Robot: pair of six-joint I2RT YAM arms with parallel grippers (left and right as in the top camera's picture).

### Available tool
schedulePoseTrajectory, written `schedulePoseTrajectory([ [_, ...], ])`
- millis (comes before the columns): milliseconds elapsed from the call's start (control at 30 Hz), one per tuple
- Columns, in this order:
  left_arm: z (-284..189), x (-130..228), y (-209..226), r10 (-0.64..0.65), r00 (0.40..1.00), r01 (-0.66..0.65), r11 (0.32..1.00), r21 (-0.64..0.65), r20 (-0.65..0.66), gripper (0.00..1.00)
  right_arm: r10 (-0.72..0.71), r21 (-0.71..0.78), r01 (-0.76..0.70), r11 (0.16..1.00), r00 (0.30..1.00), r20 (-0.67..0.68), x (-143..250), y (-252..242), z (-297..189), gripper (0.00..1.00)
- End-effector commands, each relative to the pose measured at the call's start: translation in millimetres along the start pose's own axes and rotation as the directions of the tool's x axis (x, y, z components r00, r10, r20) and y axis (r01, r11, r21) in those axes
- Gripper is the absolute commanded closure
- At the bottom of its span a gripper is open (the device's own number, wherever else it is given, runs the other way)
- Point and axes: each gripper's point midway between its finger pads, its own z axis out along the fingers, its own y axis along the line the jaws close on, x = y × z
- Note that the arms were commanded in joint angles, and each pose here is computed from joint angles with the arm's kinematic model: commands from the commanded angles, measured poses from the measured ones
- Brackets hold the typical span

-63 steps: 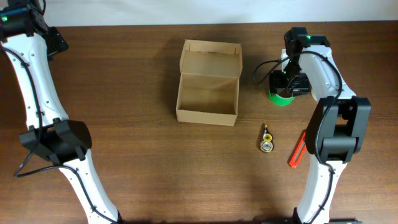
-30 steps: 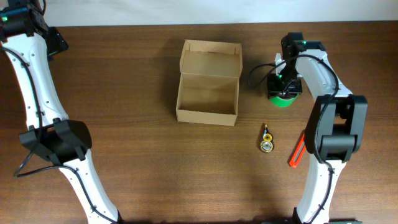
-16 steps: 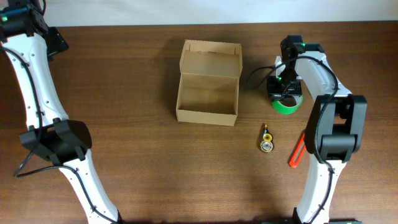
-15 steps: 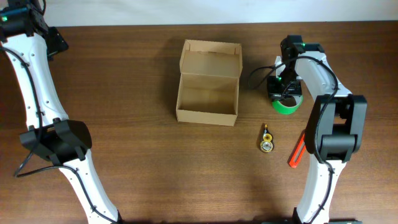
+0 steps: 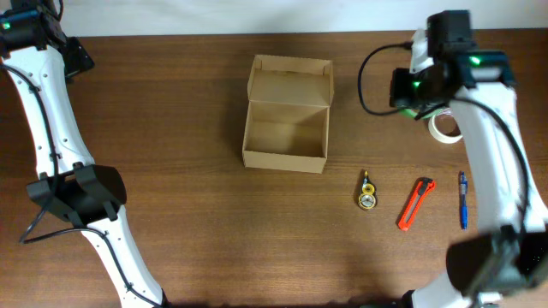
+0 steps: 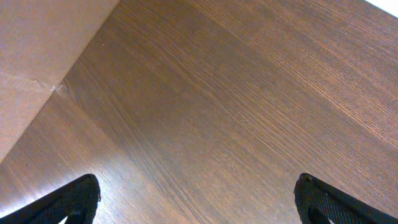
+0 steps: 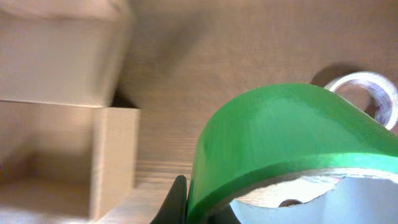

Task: Pack container
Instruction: 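Carry the green tape roll over the box and lower it inside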

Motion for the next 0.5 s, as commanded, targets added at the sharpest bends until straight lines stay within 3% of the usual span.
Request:
schedulePoseTrajectory([
  [0,-14,-4,6,0.0,1.0,-0.001,1.0,0.012,0.022,0.0,-0.09,-0.053,0.092,0.994,0.995,0.034,1,35,-22,0.96],
  [233,-14,-4,6,0.0,1.0,-0.001,1.0,0.012,0.022,0.0,-0.328,-0.142,0.338,0.93,0.94,0.09,11,115,-49,0.96],
  [467,-14,-4,6,0.0,1.0,-0.001,1.0,0.012,0.022,0.0,-0.425,-0.205,0.438,0.875,0.899,0.104,22,173,-31,0.97],
])
